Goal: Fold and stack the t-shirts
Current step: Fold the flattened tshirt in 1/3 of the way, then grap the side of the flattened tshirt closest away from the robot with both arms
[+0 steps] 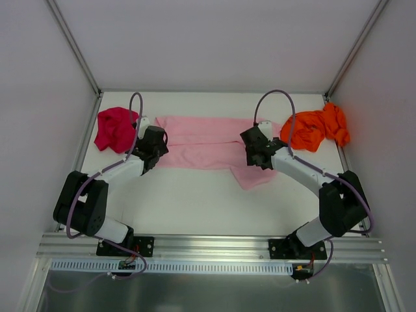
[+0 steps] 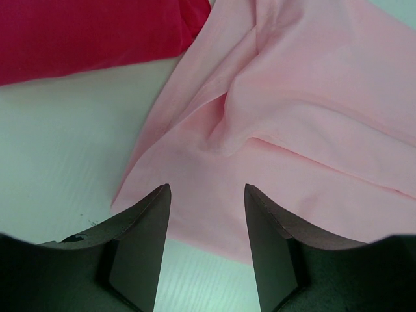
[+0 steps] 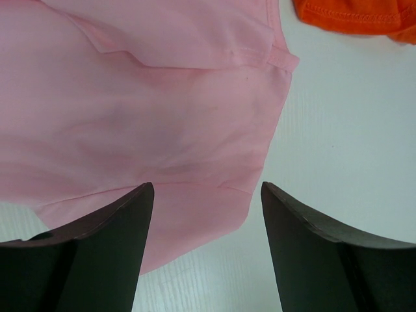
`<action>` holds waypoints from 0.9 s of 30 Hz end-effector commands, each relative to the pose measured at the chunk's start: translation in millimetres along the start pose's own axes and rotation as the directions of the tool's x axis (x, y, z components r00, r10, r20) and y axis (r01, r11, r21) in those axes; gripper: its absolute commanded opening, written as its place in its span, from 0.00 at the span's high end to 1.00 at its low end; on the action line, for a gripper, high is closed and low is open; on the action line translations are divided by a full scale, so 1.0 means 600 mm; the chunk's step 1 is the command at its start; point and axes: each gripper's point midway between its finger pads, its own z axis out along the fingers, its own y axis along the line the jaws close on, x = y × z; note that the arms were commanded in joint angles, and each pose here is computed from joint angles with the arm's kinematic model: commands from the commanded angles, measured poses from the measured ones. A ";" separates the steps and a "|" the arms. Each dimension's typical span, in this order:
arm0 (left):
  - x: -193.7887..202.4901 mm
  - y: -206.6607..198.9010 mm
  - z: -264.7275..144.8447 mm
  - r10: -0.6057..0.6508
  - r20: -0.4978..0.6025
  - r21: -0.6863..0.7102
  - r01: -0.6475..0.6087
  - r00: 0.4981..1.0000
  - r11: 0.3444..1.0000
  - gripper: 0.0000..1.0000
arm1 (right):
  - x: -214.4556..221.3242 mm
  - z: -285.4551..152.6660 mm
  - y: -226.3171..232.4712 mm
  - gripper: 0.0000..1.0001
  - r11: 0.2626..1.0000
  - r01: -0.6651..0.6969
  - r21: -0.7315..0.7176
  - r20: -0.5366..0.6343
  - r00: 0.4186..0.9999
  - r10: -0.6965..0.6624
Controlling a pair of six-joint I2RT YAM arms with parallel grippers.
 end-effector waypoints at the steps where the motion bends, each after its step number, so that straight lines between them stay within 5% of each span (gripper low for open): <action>1: 0.002 0.001 0.008 -0.048 0.019 -0.008 0.048 0.999 0.999 0.50 | -0.007 -0.009 -0.001 0.29 0.994 -0.113 -0.009 0.060 0.992 0.114; 27: 0.053 0.077 0.029 -0.127 -0.063 -0.243 0.109 0.990 0.964 0.55 | 0.076 -0.032 0.017 0.29 0.992 -0.128 -0.023 0.107 0.986 0.130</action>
